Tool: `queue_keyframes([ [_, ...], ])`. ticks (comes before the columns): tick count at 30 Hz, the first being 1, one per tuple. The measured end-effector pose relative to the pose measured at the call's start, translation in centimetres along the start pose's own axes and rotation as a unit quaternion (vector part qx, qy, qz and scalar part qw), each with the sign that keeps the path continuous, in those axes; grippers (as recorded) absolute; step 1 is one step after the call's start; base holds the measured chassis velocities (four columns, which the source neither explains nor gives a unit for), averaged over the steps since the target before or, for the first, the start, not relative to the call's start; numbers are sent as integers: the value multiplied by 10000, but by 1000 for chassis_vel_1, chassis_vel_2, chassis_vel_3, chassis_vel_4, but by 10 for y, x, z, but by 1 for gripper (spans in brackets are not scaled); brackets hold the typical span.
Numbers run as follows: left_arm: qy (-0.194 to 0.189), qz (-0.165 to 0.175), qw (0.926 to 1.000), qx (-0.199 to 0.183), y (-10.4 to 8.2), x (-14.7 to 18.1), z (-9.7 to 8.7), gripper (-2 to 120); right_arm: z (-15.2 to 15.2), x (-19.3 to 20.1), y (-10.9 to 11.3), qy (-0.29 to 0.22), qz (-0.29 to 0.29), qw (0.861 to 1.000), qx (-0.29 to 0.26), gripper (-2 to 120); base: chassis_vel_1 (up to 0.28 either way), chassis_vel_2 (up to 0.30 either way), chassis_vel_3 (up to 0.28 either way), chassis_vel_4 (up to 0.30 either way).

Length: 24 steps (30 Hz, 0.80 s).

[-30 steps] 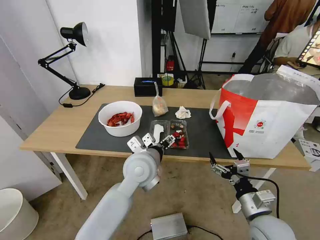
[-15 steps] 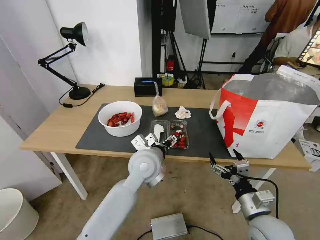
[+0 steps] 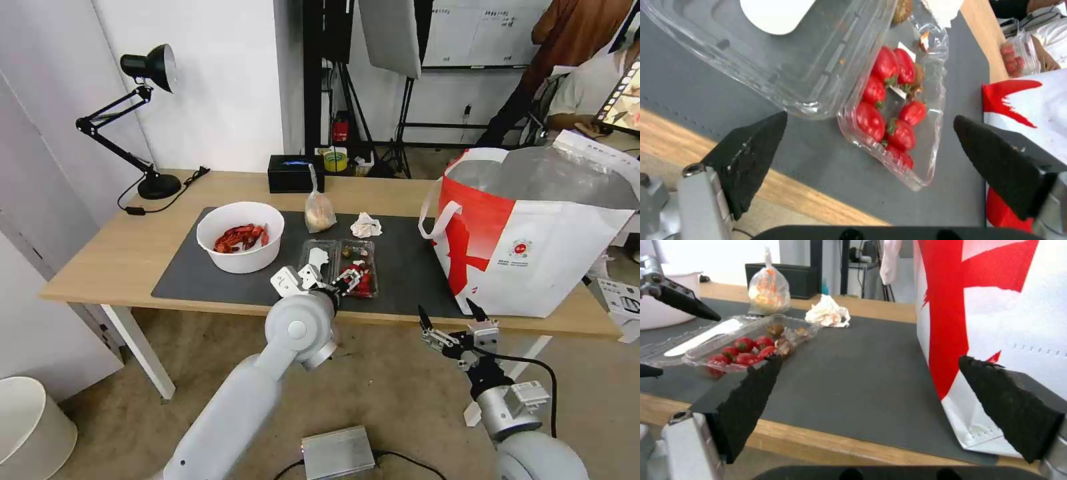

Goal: Pick up the trash from the table and place it into the takeout bag.

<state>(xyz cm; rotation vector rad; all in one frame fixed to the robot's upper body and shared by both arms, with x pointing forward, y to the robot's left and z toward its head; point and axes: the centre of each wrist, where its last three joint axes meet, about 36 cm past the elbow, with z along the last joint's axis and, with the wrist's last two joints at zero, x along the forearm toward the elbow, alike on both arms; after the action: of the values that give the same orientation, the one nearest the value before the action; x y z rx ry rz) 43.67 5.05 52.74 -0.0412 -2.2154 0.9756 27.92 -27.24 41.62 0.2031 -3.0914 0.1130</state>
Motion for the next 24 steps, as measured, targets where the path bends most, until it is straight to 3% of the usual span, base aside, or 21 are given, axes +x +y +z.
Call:
queue_keyframes([
  [24,-33,-141,9998,119,-2,-4,-1,100,4,4,6,60,-35,10000,-24,100,0,0,0,0],
])
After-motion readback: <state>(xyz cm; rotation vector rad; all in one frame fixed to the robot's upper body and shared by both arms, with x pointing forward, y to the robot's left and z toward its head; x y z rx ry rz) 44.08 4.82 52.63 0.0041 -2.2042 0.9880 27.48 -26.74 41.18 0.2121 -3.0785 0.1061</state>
